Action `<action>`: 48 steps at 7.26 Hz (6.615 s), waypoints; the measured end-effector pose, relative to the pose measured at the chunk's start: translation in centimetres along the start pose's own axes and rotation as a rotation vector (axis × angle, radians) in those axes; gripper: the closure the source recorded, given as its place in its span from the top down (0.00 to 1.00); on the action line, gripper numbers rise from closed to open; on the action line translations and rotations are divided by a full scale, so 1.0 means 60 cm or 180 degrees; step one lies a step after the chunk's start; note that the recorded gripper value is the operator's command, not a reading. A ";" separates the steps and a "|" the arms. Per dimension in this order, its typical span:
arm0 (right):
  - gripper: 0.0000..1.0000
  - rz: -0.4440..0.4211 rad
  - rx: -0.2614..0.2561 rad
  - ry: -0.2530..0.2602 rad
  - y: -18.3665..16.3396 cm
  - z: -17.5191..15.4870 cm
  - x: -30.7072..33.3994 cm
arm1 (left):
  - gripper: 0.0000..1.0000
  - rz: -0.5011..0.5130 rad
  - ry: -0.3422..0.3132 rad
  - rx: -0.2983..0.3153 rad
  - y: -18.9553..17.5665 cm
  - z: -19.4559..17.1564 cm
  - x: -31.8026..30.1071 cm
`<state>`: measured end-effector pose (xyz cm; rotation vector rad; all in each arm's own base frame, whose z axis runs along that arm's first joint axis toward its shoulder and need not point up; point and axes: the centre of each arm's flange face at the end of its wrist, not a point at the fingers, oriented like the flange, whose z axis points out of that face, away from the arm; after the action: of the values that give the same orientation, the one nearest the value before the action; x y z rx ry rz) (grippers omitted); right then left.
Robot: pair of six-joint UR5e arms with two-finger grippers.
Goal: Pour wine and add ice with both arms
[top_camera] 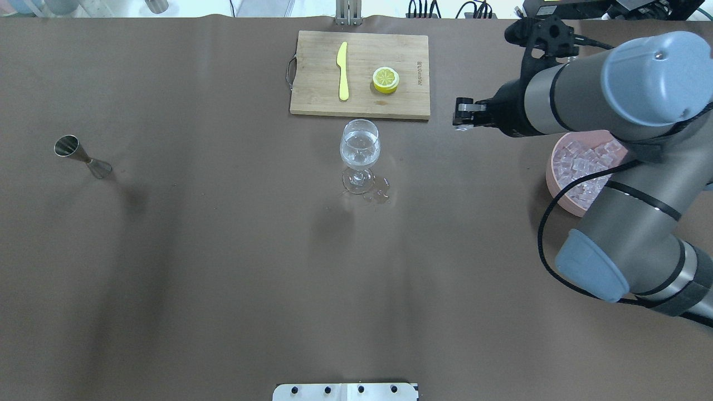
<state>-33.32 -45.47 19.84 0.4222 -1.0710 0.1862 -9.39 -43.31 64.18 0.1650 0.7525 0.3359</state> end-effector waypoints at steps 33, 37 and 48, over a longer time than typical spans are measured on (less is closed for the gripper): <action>1.00 0.0067 -0.0625 0.0585 -0.111 0.036 0.053 | 0.98 -0.0577 0.0010 -0.0017 0.001 -0.001 0.005; 1.00 -0.0920 -0.1058 0.1366 -0.170 -0.068 0.450 | 0.98 -0.1050 0.0000 0.0024 -0.004 -0.006 0.008; 1.00 -0.0488 -0.1585 0.1355 -0.013 -0.241 0.962 | 0.98 -0.1015 -0.0007 0.0051 -0.006 -0.010 0.011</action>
<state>5.95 -43.21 64.47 0.0078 -0.6298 -0.1255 -9.24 -43.40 63.24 0.0585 0.7659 0.0269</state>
